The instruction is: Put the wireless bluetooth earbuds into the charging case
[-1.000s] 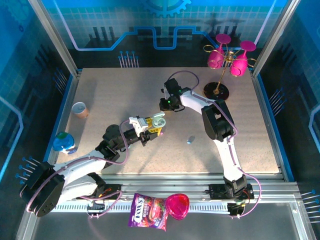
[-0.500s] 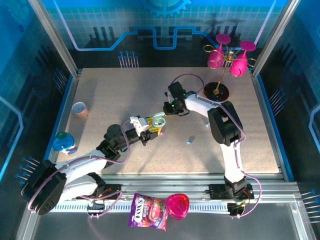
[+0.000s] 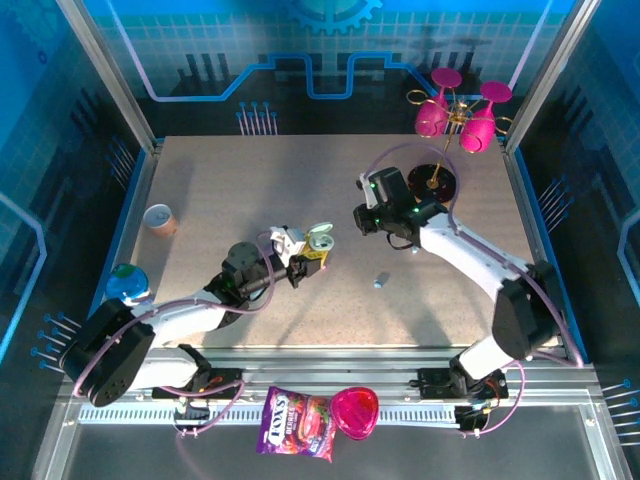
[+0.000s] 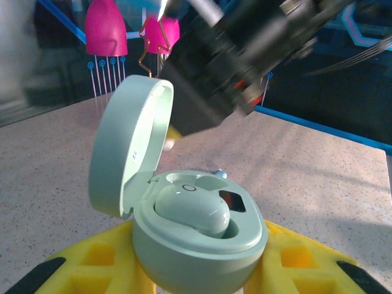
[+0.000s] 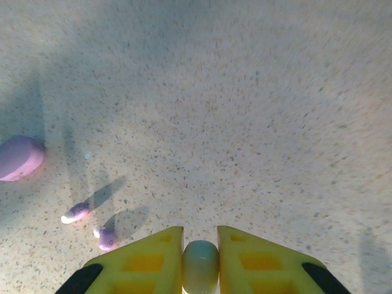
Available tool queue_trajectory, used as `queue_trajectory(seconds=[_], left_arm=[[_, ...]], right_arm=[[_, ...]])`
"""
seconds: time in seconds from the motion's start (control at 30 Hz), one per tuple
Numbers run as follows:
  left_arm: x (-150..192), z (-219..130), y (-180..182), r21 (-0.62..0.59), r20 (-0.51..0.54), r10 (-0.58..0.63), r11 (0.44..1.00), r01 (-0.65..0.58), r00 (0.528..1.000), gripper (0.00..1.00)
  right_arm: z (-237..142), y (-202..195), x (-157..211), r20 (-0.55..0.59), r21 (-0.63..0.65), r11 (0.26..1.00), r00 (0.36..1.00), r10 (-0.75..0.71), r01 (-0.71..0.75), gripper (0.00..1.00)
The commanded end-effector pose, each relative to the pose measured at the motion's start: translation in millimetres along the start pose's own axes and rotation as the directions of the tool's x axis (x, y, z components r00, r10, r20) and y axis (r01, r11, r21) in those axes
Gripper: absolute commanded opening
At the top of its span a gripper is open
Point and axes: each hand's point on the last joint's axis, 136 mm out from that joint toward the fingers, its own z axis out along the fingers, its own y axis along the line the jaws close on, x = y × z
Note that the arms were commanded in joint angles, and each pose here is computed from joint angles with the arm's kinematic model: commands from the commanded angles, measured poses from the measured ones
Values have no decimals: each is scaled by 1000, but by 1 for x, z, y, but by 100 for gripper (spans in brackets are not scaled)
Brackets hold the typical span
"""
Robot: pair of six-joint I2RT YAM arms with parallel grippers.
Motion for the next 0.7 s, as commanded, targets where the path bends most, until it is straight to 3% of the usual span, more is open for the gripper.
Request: queue_trajectory(seconds=[0.0, 0.27, 0.67], left_arm=[[-12, 8, 8, -16, 28, -23, 1000, 24, 999, 24], [-6, 18, 12, -13, 4, -57, 998, 57, 998, 24], [-13, 22, 1, 55, -32, -117, 991, 119, 993, 24]], right_arm=[[-28, 2, 11, -32, 62, 992, 993, -111, 113, 18], [-68, 58, 1, 24, -36, 972, 972, -233, 233, 18], [-68, 84, -2, 89, -72, 953, 953, -289, 296, 18]])
